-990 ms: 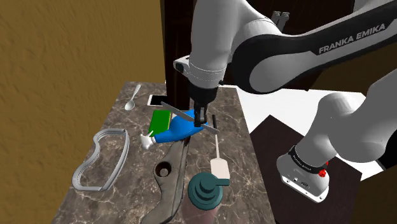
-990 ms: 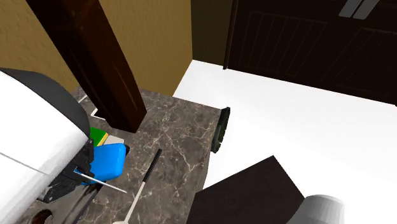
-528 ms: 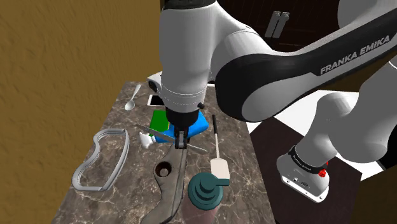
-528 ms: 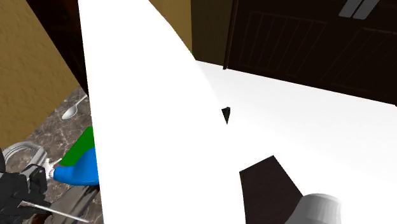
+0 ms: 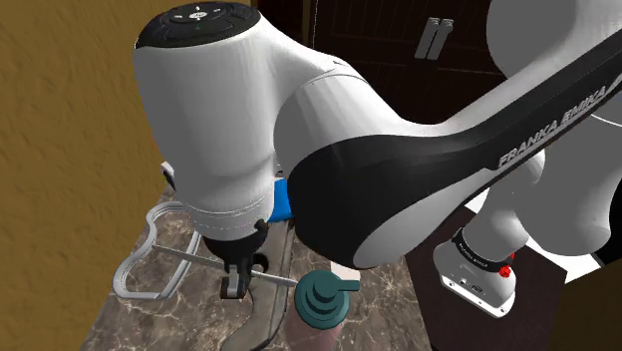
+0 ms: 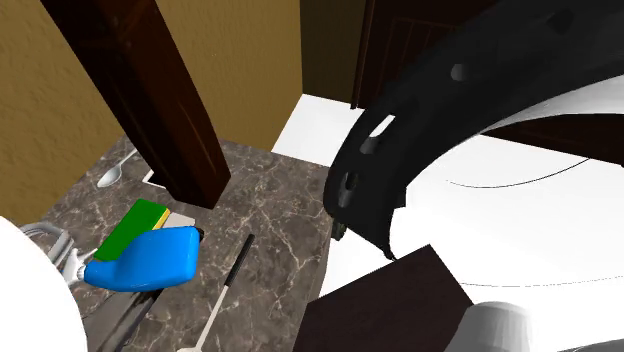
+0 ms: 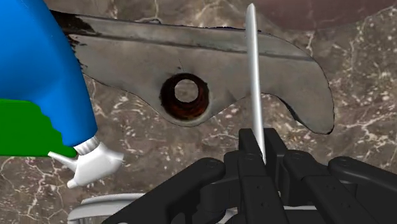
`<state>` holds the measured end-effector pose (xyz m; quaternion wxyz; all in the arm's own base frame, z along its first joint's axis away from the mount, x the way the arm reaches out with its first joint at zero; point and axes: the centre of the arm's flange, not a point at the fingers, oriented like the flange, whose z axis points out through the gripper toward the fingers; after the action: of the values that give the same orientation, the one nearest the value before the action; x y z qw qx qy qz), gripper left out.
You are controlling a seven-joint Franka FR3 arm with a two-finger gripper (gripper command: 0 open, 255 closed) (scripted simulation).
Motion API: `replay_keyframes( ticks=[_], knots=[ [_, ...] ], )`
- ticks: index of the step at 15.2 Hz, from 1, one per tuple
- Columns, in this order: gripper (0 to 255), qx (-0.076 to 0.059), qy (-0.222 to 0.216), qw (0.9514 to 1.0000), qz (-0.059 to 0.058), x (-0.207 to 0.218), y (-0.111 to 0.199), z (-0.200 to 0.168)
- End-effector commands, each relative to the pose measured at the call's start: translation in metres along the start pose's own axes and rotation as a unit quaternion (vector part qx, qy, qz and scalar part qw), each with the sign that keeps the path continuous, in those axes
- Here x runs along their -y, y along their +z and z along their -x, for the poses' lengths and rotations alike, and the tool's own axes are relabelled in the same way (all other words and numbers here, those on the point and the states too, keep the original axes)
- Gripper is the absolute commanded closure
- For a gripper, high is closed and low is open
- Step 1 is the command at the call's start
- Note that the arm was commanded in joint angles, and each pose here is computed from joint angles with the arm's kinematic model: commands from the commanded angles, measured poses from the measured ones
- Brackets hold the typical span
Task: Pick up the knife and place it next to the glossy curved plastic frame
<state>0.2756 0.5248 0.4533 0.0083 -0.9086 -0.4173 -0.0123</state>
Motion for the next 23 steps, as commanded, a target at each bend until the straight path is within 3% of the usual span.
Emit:
replay_keyframes(
  ticks=[1,9,23],
  knots=[
    [255,0.0,0.001,1.0,0.0,0.02,0.004,-0.016],
    [255,0.0,0.001,1.0,0.0,0.105,0.006,-0.074],
    [255,0.0,0.001,1.0,0.0,0.104,0.08,-0.072]
  ],
)
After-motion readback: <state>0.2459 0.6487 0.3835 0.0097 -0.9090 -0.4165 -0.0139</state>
